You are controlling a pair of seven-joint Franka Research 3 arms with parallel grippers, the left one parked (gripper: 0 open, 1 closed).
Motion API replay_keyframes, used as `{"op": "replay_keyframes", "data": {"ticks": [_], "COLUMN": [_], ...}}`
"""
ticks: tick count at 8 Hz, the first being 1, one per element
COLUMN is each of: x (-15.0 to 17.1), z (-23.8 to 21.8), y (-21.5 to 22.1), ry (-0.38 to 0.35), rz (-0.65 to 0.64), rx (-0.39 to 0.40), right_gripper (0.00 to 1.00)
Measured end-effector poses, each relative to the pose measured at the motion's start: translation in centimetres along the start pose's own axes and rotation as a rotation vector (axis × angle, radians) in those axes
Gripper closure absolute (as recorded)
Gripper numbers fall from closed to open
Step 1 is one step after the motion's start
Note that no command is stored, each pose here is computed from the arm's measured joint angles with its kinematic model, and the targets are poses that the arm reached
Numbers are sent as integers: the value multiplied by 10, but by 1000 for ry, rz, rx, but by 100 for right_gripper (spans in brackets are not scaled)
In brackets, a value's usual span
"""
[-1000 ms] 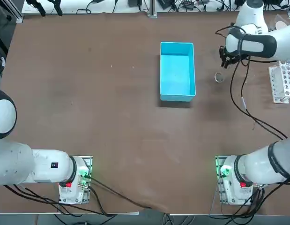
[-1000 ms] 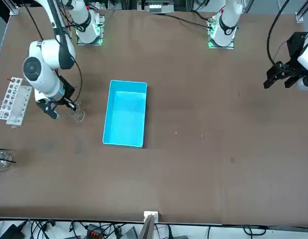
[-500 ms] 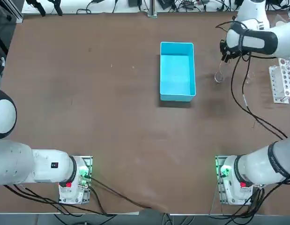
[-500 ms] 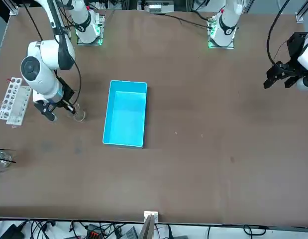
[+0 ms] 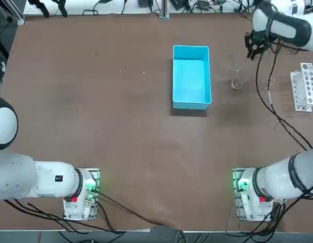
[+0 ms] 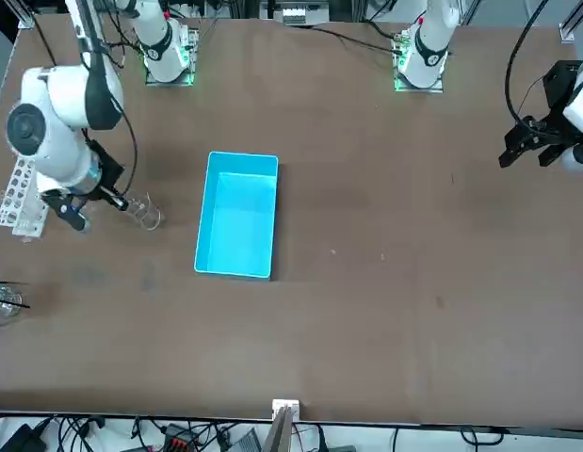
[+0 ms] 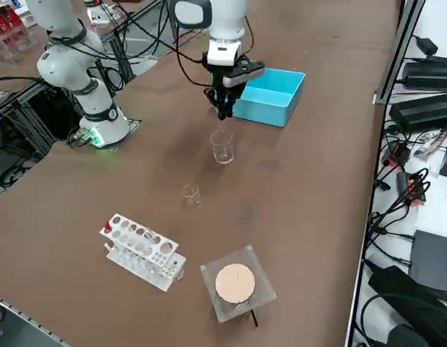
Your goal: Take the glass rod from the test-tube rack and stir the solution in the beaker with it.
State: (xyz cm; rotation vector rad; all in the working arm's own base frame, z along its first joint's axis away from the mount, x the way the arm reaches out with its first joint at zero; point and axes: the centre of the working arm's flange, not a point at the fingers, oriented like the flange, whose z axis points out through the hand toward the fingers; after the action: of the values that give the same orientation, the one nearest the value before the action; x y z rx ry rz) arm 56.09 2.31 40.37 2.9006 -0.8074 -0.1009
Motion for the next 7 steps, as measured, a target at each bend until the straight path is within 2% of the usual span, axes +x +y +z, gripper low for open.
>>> {"op": "replay_keyframes", "data": {"ticks": [2, 5, 7], "x": [10, 39, 74], "z": [-40, -82, -85], "y": [32, 99, 184], "ry": [-9, 21, 40], "rz": [-12, -44, -135], "rx": [-1, 27, 36], "right_gripper": [92, 92, 92]}}
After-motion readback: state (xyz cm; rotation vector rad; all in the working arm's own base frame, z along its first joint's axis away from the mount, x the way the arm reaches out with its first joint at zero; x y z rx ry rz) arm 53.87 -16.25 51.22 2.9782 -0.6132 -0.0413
